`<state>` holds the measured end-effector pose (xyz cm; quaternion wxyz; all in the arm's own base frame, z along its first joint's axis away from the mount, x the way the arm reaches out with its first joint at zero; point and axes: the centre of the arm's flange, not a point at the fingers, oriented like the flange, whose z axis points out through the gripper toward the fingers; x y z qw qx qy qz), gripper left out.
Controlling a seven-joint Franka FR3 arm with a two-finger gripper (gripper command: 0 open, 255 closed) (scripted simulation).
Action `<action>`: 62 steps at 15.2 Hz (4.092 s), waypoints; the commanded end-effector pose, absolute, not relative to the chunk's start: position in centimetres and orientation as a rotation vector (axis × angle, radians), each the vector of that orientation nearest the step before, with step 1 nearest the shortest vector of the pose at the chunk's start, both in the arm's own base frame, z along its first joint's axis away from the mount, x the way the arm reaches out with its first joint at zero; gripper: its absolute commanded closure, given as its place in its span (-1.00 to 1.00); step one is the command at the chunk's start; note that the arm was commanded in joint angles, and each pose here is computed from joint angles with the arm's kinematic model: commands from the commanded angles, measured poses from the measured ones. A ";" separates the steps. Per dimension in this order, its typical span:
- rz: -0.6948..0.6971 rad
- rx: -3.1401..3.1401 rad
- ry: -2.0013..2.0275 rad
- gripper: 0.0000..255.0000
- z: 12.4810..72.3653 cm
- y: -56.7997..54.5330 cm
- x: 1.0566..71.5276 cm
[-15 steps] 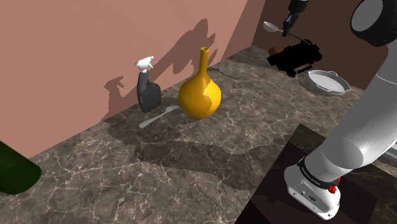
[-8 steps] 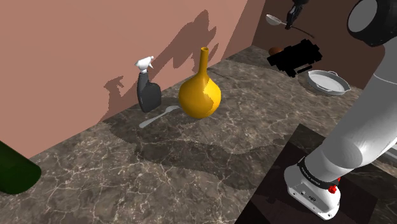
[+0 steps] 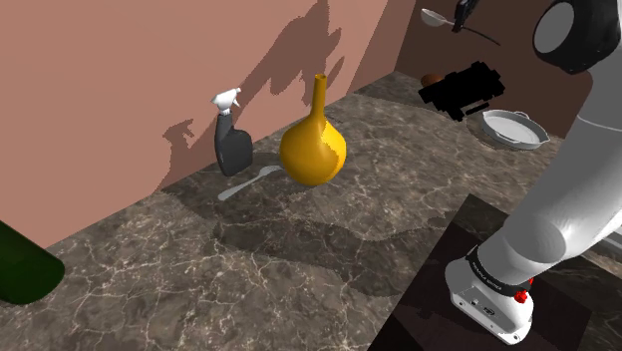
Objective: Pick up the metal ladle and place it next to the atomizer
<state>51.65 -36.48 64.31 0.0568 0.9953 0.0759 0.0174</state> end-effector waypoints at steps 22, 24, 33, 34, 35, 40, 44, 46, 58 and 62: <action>0.052 3.019 0.230 1.00 65.3 -9.1 47.2; 0.052 3.019 0.230 1.00 65.3 -6.5 46.8; 0.052 3.019 0.230 1.00 65.3 5.2 45.0; 0.052 3.019 0.230 1.00 65.3 6.5 44.8; 0.052 3.019 0.230 1.00 65.3 7.8 44.6; 0.052 3.019 0.230 1.00 65.3 14.3 43.6; 0.052 3.019 0.230 1.00 65.4 19.6 42.8; 0.052 3.019 0.230 1.00 65.4 22.2 42.4; 0.052 3.019 0.230 1.00 65.4 37.8 40.0; 0.052 3.019 0.230 1.00 65.4 43.0 39.1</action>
